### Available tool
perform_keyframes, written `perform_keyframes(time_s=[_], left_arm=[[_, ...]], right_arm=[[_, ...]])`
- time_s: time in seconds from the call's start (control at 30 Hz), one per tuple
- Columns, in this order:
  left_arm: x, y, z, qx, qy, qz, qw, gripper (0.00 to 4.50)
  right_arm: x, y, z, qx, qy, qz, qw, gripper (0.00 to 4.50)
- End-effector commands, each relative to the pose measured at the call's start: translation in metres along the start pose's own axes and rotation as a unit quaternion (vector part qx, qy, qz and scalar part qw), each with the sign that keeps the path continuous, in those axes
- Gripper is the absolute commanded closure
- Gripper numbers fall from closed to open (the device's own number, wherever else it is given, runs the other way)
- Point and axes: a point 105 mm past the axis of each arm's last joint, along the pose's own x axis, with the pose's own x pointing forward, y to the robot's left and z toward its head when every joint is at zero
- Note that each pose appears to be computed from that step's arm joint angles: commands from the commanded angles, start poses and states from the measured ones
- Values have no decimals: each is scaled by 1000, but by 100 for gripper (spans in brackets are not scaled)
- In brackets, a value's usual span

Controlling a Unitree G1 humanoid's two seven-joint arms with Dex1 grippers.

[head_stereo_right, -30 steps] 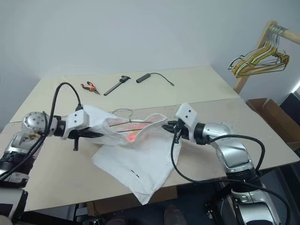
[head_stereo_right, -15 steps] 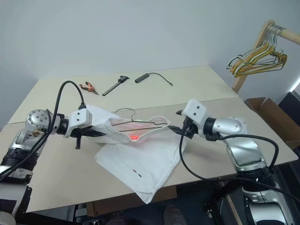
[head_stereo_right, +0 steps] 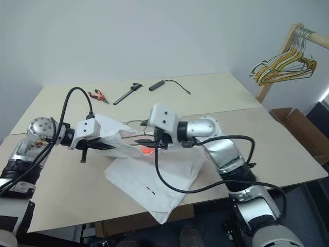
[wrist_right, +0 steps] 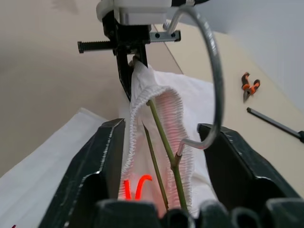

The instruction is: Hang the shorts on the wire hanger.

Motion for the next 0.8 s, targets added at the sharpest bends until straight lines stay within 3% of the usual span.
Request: perform_keyframes(time_s=[0.03,0.17,0.37,0.53,0.8], left_arm=[[-10,6,10,23,-8,17,1000,450],[-11,6,10,25,-10,18,999,450],[-11,9,21,39,-51,35,997,450],[-28,14,33,8,-81,38,996,309],[-48,13,25,-3,-76,53,996,55]], right_arm=[[0,-7,14,-29,-17,-4,999,294],[2,-9,15,-31,-22,-1,999,438],[5,-11,12,-42,-28,9,999,447],[3,-14,9,-50,-29,9,998,450],[0,-17,9,-52,-31,3,998,450]])
